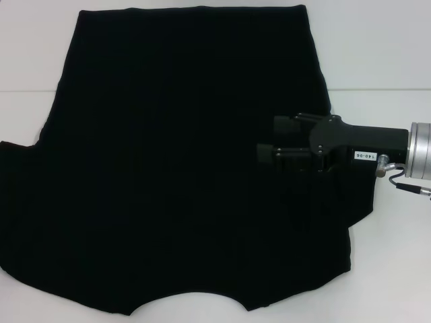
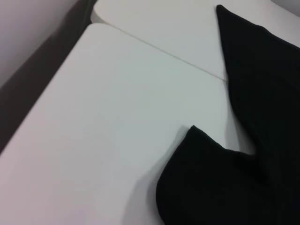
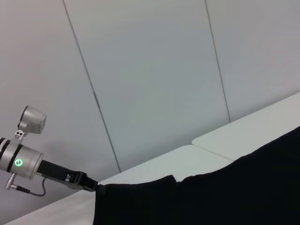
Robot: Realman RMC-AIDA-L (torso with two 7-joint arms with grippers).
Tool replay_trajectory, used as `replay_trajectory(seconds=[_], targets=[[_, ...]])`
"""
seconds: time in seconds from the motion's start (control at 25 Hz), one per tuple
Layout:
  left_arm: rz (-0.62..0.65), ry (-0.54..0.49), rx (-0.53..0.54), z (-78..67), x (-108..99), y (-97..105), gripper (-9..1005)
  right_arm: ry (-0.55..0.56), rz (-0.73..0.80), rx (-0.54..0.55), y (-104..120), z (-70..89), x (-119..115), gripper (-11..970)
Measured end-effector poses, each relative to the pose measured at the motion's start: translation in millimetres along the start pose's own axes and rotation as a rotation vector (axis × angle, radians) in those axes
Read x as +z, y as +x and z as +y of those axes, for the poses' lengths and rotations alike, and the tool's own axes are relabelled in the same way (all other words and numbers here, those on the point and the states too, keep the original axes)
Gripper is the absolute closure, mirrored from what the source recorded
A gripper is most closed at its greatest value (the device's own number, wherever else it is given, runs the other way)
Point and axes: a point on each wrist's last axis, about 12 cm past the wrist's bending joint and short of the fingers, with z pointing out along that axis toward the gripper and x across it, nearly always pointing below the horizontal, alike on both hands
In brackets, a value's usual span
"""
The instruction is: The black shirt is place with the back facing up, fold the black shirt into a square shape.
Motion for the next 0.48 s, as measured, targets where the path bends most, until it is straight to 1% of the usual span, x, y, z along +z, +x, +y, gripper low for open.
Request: replay_trajectory(seconds=[0.48], targets=[[-0.011, -0.004, 0.001, 2.0, -2.2, -1.2, 993, 0.004, -0.01, 0.0, -1.4, -0.6, 0.2, 46]])
